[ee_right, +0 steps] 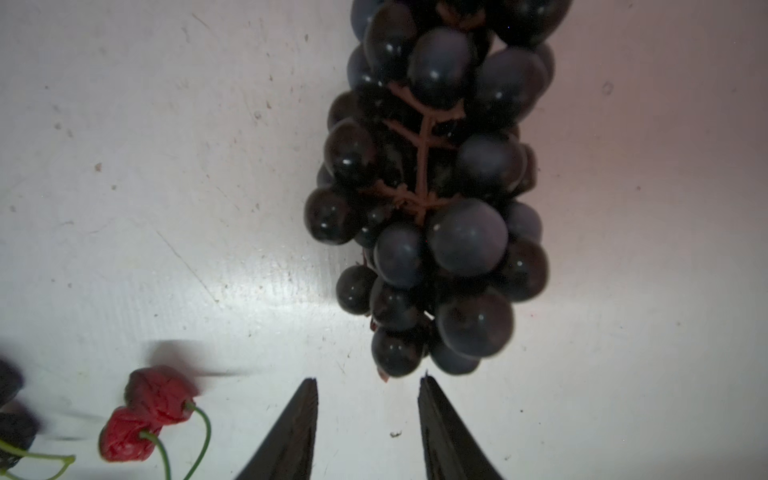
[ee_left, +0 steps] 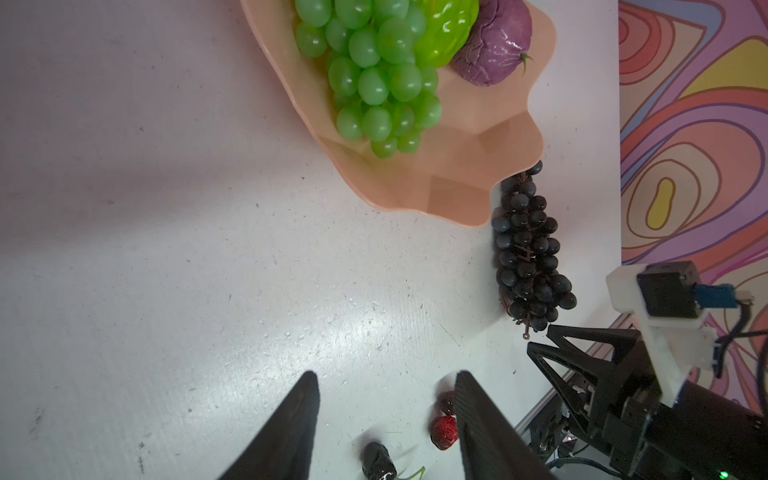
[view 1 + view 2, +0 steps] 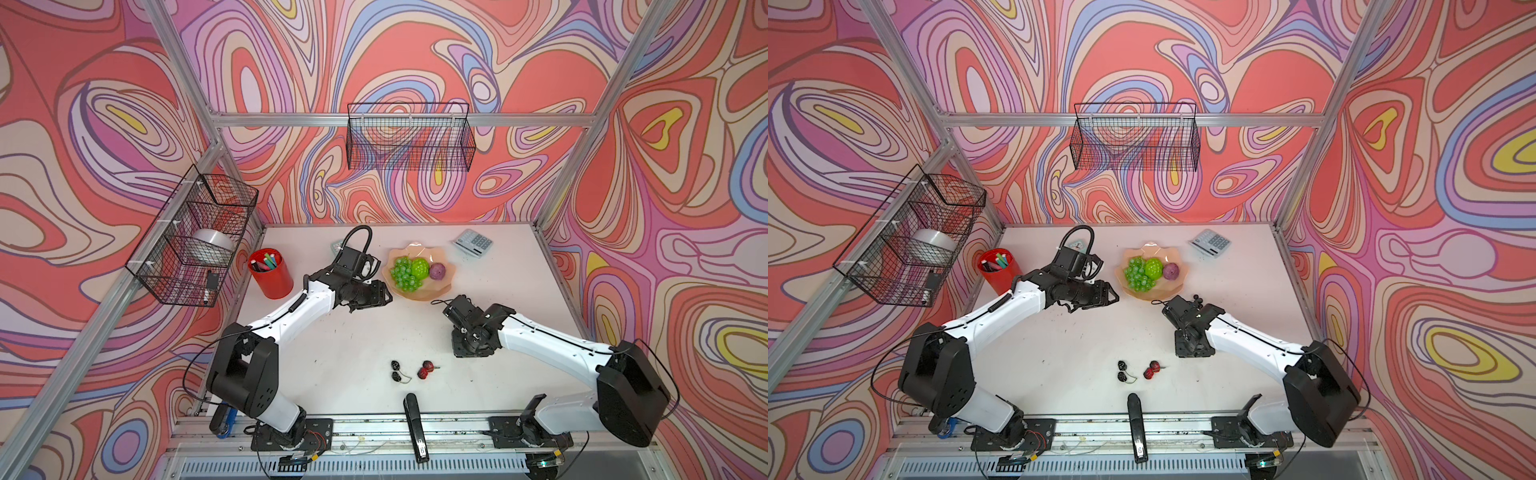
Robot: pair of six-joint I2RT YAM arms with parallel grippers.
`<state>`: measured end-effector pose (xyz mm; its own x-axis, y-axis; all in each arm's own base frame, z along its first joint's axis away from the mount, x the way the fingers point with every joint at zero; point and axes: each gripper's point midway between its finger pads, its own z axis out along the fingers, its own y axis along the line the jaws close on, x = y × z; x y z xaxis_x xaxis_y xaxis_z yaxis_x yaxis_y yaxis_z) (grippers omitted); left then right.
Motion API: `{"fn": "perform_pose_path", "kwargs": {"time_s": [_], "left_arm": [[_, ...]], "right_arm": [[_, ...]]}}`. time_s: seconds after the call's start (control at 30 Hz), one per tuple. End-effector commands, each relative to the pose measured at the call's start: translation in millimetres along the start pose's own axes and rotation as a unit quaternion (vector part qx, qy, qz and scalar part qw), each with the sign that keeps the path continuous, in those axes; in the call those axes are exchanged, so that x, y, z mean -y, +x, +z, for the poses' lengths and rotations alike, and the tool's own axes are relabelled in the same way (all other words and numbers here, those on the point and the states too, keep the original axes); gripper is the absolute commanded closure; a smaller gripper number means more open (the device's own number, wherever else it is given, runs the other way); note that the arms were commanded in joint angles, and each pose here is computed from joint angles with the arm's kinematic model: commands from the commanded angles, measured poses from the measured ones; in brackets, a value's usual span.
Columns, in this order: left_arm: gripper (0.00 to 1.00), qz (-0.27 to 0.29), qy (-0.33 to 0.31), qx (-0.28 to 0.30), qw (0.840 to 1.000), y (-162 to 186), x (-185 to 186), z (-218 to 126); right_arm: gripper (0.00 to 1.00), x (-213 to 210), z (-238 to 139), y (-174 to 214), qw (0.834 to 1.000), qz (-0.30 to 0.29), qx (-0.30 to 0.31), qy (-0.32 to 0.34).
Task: Place and organize the fake fruits in the fruit bowl
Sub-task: 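Withdraw the left gripper while the right gripper moves over the dark grapes, then lower the right gripper and close it on the dark grapes stem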
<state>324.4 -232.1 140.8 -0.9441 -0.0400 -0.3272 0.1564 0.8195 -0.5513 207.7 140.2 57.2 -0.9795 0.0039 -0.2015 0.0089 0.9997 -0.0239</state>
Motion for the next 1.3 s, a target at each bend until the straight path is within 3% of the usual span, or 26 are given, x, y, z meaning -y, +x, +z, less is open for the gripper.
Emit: {"fn": "perform_pose_path", "kwargs": {"time_s": [0.0,0.33,0.7,0.87,1.27], "left_arm": [[0.44,0.001,0.003,0.01,1.0,-4,5,-7],[0.44,-0.003,0.0,0.01,1.0,-1,3,-7],[0.44,-0.009,-0.003,0.014,1.0,3,-1,-9],[0.44,-0.014,-0.002,0.01,1.0,5,-2,-7],[0.44,-0.015,-0.005,0.01,1.0,8,-4,-9]], "right_arm": [[0.57,6,2,-10,0.999,-0.01,0.026,0.028],[0.6,10,14,-23,0.997,-0.015,0.055,0.052],[0.64,10,25,-13,0.998,-0.003,0.034,0.052],[0.53,14,21,-12,0.998,0.005,0.04,0.056],[0.62,15,18,0,0.997,0.015,0.043,0.055]]}}
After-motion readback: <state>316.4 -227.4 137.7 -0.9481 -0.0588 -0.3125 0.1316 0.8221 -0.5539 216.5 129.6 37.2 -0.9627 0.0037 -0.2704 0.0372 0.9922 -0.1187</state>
